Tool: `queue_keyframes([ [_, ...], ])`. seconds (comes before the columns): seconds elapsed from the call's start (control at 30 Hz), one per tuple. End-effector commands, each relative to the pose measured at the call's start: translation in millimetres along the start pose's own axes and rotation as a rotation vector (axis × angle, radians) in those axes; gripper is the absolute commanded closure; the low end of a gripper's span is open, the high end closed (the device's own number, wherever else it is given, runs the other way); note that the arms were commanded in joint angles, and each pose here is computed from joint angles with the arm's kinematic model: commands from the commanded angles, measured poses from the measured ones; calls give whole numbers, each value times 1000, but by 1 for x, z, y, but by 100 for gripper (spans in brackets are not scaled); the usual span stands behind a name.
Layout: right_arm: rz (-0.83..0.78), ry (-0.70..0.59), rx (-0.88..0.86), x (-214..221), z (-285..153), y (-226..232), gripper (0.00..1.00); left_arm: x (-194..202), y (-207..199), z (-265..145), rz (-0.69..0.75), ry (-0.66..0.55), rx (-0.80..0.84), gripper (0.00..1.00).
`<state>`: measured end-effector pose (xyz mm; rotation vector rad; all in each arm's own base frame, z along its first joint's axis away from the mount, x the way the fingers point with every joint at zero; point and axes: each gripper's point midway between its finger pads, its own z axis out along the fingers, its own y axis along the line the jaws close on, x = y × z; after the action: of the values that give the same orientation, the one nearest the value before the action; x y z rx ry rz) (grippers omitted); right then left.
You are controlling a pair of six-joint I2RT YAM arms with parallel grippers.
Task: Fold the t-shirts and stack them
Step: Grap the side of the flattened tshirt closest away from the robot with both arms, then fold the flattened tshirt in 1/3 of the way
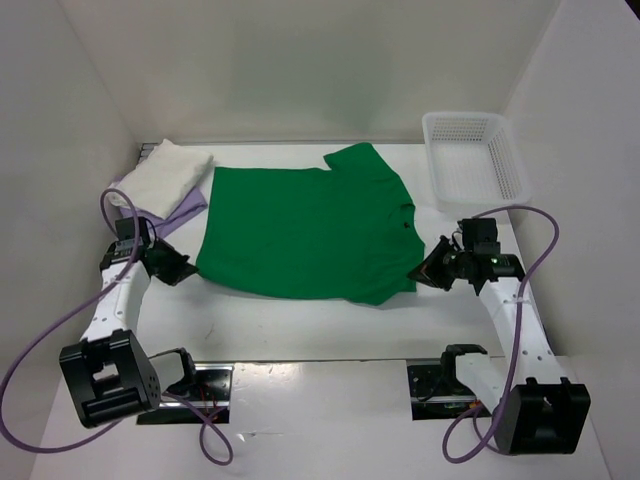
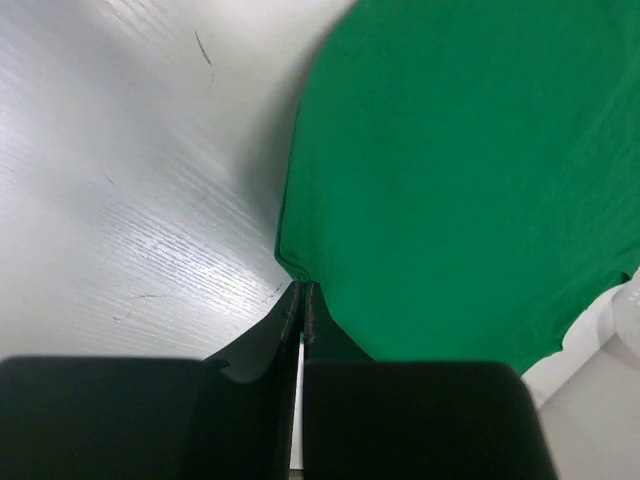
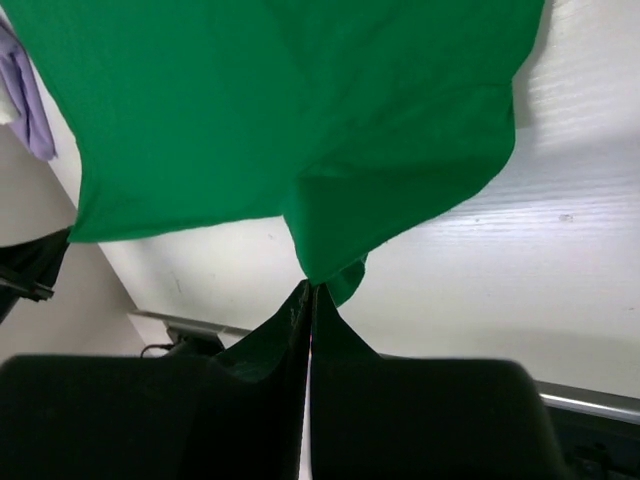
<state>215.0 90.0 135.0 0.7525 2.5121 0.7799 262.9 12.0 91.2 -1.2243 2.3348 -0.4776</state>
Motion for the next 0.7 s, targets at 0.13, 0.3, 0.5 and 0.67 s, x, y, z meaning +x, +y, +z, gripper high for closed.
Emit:
queue_keyframes([
  [0.13, -26, -182, -5, -75, 10, 34, 100, -31, -32, 13, -11, 5, 86, 100],
  [0.3, -47, -228, 28, -132, 42, 50, 100, -61, -50, 31, -38, -13, 91, 100],
  [0.5, -52, -262, 70, -171, 69, 54, 100, -76, -61, 54, -51, -16, 84, 100],
  [0.67, -63, -272, 77, -197, 90, 60, 100, -83, -71, 72, -40, -11, 73, 100],
])
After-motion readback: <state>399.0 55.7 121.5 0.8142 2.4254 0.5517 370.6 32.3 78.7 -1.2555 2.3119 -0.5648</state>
